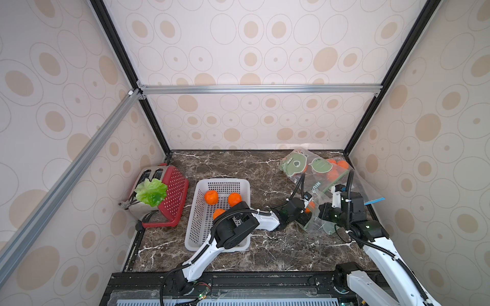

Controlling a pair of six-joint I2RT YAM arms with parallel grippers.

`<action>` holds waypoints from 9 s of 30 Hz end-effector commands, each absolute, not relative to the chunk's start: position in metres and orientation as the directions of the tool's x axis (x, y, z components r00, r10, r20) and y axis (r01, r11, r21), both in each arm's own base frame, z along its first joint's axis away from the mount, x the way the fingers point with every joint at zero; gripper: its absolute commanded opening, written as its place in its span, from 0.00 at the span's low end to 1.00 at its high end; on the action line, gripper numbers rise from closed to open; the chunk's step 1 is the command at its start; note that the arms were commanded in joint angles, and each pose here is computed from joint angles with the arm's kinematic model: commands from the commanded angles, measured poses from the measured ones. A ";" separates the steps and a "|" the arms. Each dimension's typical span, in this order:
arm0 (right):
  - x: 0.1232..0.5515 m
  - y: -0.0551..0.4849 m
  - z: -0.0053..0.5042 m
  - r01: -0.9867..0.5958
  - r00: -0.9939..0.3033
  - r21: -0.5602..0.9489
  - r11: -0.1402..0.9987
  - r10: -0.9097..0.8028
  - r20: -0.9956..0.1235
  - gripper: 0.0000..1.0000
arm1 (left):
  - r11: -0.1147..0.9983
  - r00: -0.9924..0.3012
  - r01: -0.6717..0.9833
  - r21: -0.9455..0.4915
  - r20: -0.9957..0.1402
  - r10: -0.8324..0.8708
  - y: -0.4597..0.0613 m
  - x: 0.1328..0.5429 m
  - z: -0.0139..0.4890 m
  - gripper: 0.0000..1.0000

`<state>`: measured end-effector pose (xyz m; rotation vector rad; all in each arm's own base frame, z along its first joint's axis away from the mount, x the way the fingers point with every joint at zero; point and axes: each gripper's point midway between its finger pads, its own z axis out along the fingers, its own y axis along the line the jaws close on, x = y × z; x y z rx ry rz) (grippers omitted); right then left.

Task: Open the zip-top bag and take out the orange
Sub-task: Pick up the orange from the zipper food storage bag, then place the orange in the basket, then place the zipper food storage bag at the center of the board, then pick up the zipper food storage bag at the center of the board.

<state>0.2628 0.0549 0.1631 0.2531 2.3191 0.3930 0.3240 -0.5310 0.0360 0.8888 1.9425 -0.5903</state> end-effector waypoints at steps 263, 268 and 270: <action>0.283 0.100 0.237 0.185 -0.645 0.924 0.334 0.751 -0.142 0.00 | 0.485 -0.134 0.872 0.065 -0.922 0.363 -0.347 0.240 0.232 0.71; 0.276 0.106 0.255 0.156 -0.658 0.932 0.327 0.738 -0.149 0.00 | 0.408 -0.047 0.905 0.116 -0.928 0.368 -0.364 0.234 0.239 0.70; 0.274 0.108 0.261 0.145 -0.664 0.933 0.329 0.731 -0.155 0.00 | 0.422 -0.027 0.895 0.145 -0.927 0.374 -0.364 0.238 0.237 0.67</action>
